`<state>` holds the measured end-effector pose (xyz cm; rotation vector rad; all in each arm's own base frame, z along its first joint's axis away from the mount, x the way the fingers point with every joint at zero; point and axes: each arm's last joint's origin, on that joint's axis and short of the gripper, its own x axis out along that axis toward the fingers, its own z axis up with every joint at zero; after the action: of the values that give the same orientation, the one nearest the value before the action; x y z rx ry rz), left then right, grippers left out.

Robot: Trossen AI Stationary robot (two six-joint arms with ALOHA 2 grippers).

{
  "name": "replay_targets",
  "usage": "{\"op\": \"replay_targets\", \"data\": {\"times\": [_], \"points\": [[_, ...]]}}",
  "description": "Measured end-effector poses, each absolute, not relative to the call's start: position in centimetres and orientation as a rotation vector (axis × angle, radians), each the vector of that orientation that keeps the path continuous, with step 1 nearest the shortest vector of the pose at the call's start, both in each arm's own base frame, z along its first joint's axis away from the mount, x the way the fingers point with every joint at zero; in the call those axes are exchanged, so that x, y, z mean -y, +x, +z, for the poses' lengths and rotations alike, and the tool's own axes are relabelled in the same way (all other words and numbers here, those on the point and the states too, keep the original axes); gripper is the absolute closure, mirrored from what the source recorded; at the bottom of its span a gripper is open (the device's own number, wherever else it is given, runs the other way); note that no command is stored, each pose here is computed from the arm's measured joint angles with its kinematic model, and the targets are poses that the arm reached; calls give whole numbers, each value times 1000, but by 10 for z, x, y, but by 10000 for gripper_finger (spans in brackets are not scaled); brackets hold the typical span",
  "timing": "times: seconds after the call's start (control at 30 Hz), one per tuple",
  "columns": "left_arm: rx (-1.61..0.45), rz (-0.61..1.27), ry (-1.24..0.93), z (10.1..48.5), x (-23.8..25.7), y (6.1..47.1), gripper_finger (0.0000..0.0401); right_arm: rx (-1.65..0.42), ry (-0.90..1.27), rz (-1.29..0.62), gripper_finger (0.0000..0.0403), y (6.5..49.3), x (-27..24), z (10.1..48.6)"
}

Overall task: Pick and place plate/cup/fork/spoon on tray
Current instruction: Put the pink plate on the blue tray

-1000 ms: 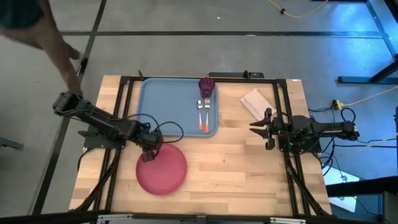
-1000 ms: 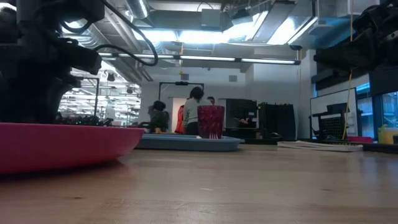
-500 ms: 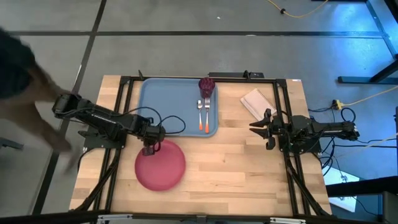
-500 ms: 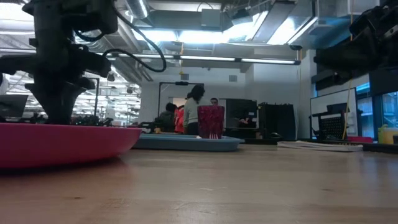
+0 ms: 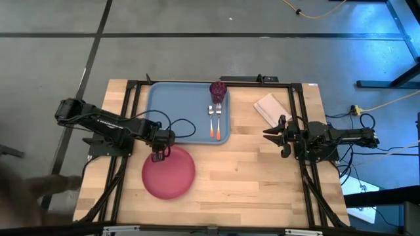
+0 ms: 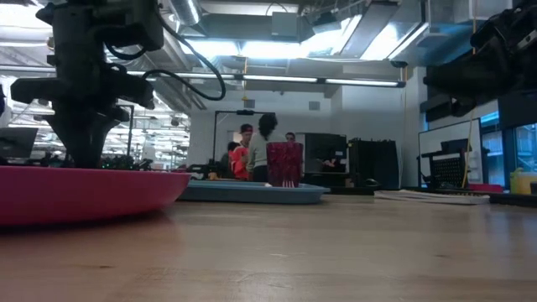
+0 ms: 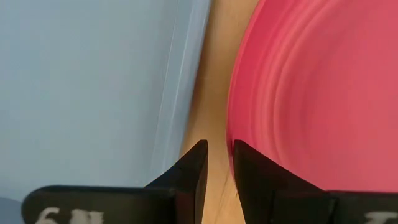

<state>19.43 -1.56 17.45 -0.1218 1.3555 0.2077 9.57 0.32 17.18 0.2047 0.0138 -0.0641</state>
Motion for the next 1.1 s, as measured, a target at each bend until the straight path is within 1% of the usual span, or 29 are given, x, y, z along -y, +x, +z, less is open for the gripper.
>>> {"op": "replay_targets", "data": {"times": [0.37,1.1], "points": [[-1369,158,-166,174,18,194,332,-14,203,-64,299,96,-3,172],[-1371,189,-178,173,17,195,332,-16,203,-64,299,96,-3,172]]}}
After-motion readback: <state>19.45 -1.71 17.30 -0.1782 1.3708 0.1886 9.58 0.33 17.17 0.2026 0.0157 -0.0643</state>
